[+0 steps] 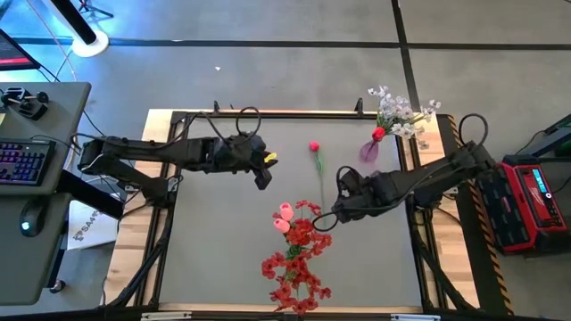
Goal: Sort flowers into vase by color
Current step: Put the red flower into the purple vase
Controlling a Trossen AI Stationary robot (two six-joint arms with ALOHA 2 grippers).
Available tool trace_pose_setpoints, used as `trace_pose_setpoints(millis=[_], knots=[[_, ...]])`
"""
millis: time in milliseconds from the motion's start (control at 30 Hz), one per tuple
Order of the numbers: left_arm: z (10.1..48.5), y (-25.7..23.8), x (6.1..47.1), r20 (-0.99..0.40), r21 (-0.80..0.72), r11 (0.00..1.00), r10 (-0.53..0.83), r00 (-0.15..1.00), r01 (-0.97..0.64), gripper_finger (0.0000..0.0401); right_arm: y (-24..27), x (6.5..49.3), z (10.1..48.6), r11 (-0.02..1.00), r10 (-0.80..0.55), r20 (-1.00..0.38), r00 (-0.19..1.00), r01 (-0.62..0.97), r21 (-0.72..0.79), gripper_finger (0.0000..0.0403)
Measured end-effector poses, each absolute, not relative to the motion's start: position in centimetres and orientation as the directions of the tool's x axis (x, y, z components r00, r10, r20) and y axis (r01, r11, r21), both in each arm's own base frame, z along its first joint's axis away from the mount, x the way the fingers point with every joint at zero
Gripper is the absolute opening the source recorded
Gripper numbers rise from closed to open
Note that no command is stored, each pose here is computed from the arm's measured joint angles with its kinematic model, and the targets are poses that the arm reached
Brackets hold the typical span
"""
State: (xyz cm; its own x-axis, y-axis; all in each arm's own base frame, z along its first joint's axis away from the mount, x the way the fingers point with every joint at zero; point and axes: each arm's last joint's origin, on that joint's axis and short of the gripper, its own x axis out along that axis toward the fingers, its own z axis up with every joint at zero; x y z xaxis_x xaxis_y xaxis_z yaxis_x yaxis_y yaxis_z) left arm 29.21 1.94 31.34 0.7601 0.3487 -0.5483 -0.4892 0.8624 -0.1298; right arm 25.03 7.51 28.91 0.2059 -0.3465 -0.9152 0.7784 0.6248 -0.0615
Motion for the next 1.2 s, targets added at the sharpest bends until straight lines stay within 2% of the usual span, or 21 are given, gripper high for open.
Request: trace_pose_setpoints(millis=[133, 267, 367, 533, 600, 733, 867, 1033, 1200], knots=[[31.3, 1.5, 29.2, -0.547, -0.118, 0.856, 0.367, 0.753, -0.503, 0.0090, 7.8, 24.5, 27.3, 0.599, -0.277, -0.933, 0.229, 0.801, 0.019, 0.0247], [31.5, 1.7, 28.8, -0.549, -0.106, 0.848, 0.386, 0.742, -0.519, 0.0090, 7.4, 23.1, 26.1, 0.544, -0.277, -0.903, 0.329, 0.828, 0.134, 0.0247], [31.6, 2.3, 28.6, -0.546, -0.097, 0.843, 0.400, 0.736, -0.530, 0.0090, 5.3, 22.9, 24.1, 0.503, -0.292, -0.872, 0.392, 0.839, 0.208, 0.0247], [31.5, 3.7, 28.3, -0.563, -0.110, 0.811, 0.425, 0.709, -0.574, 0.0090, 1.2, 24.1, 19.6, 0.481, -0.224, -0.815, 0.535, 0.787, 0.385, 0.0247], [31.2, 4.3, 28.0, -0.590, -0.119, 0.782, 0.439, 0.677, -0.611, 0.0090, -0.3, 24.5, 18.5, 0.480, -0.268, -0.785, 0.559, 0.784, 0.394, 0.0247], [30.5, 5.0, 27.2, -0.664, -0.100, 0.739, 0.449, 0.598, -0.666, 0.0090, -3.5, 25.0, 17.0, 0.466, -0.330, -0.779, 0.533, 0.810, 0.356, 0.0247], [30.0, 5.6, 26.6, -0.709, -0.067, 0.719, 0.453, 0.541, -0.691, 0.0090, -6.0, 26.5, 16.4, 0.495, -0.324, -0.758, 0.566, 0.785, 0.374, 0.0247], [29.8, 6.1, 26.1, -0.738, -0.045, 0.706, 0.454, 0.499, -0.707, 0.0090, -8.6, 27.2, 14.2, 0.460, -0.327, -0.812, 0.484, 0.832, 0.311, 0.0246], [29.7, 6.5, 25.7, -0.754, -0.028, 0.702, 0.453, 0.476, -0.712, 0.0090, -9.6, 27.9, 12.5, 0.466, -0.285, -0.818, 0.500, 0.818, 0.338, 0.0217]])
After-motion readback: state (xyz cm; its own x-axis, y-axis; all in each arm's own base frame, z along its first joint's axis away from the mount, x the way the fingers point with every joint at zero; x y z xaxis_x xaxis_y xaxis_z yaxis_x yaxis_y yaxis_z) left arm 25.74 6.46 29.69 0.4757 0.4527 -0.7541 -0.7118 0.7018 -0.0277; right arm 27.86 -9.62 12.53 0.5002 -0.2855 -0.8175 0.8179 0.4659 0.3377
